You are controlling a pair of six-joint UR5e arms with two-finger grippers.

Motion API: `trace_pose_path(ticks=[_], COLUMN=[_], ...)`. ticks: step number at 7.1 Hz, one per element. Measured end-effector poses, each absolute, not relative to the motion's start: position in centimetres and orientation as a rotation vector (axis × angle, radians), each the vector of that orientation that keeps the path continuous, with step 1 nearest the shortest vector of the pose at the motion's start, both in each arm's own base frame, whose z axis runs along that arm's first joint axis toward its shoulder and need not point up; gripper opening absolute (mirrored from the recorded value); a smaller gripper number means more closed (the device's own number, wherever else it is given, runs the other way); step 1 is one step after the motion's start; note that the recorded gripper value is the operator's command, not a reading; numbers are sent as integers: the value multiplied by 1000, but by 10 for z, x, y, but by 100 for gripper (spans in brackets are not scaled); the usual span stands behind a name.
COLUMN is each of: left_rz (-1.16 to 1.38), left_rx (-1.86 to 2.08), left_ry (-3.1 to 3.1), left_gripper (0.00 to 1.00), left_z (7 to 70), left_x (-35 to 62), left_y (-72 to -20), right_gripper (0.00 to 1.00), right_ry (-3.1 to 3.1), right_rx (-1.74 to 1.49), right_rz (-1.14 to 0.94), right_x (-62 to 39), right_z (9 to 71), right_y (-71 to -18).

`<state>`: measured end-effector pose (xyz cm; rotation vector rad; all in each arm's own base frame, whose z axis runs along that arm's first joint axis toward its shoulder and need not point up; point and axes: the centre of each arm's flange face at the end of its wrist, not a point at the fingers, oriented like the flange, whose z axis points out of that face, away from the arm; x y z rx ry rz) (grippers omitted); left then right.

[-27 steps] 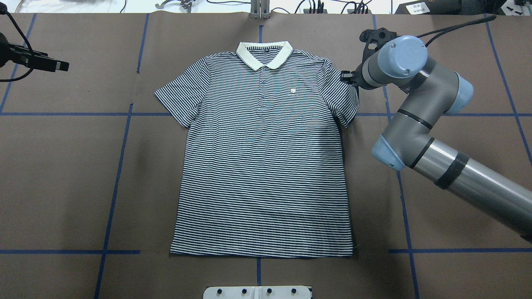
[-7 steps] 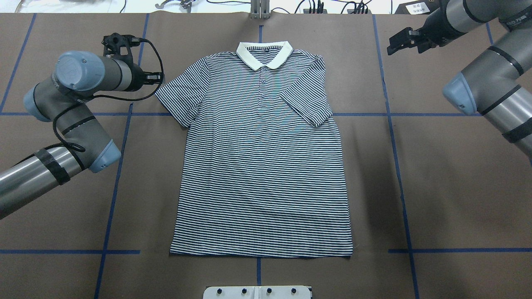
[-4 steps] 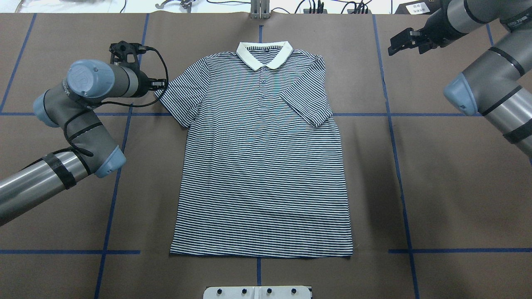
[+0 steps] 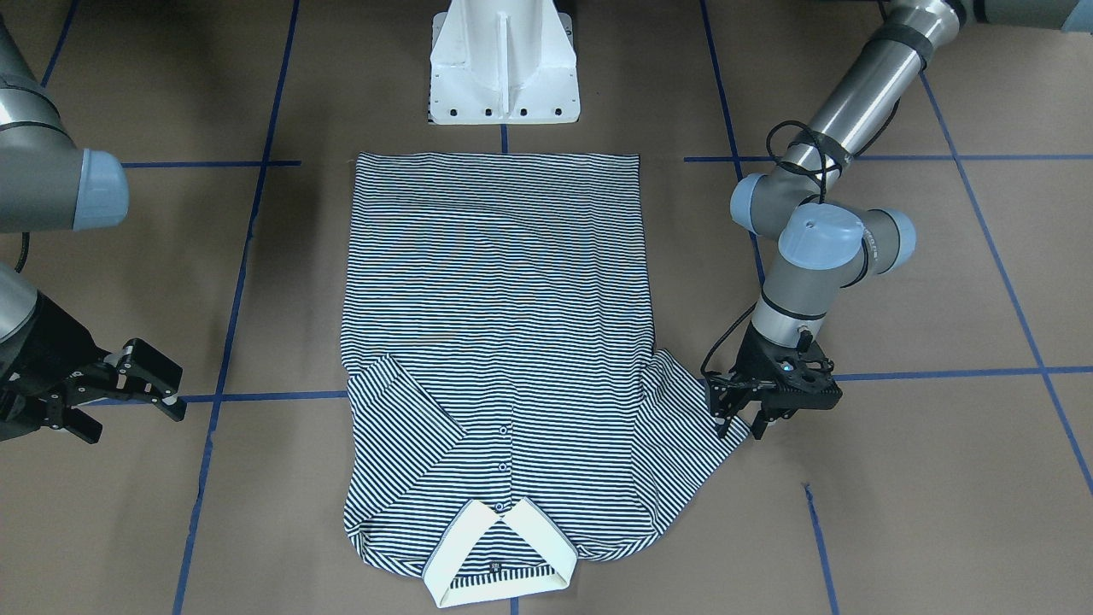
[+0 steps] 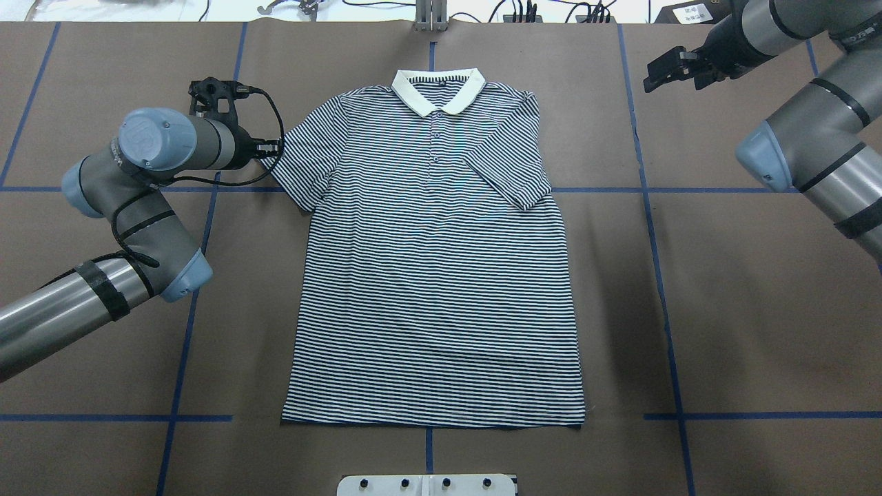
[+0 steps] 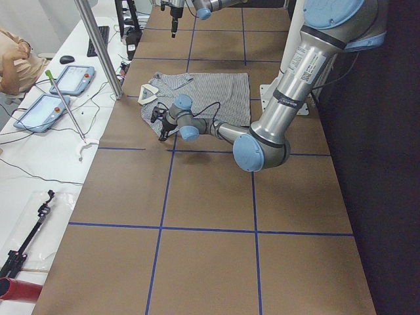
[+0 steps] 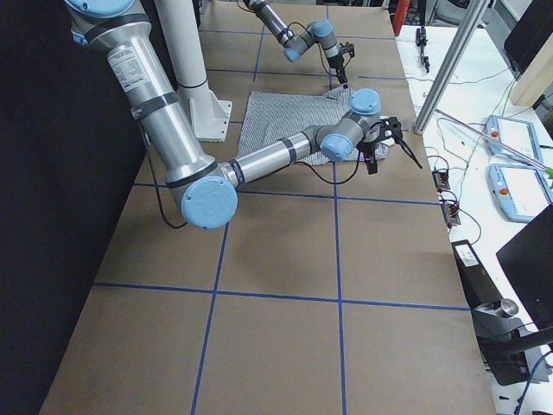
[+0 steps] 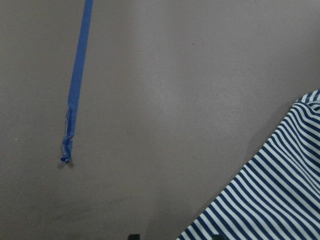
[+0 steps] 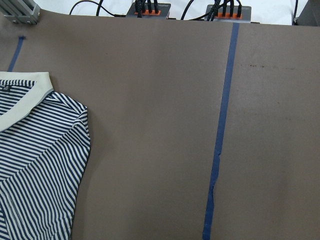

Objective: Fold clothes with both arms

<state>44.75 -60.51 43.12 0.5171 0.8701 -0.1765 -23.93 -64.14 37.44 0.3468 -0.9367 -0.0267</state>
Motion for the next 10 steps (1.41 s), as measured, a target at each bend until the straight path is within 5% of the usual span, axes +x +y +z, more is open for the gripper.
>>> trace_pose_path(ticks=[1, 6, 10], left_rz=[-176, -171, -221], left_rx=[517, 529, 443], left_ry=[869, 890, 881], left_gripper=[0, 0, 0], left_z=[432, 406, 278], left_x=[448, 448, 501], left_y=[-605, -603, -610], right_gripper=[100, 100, 100], right_ry=[-937, -937, -937], right_rx=[347, 348, 349], right_rz=[-26, -26, -25], right_x=[-239, -239, -239], right_z=[374, 374, 374], right_y=[-641, -642, -642])
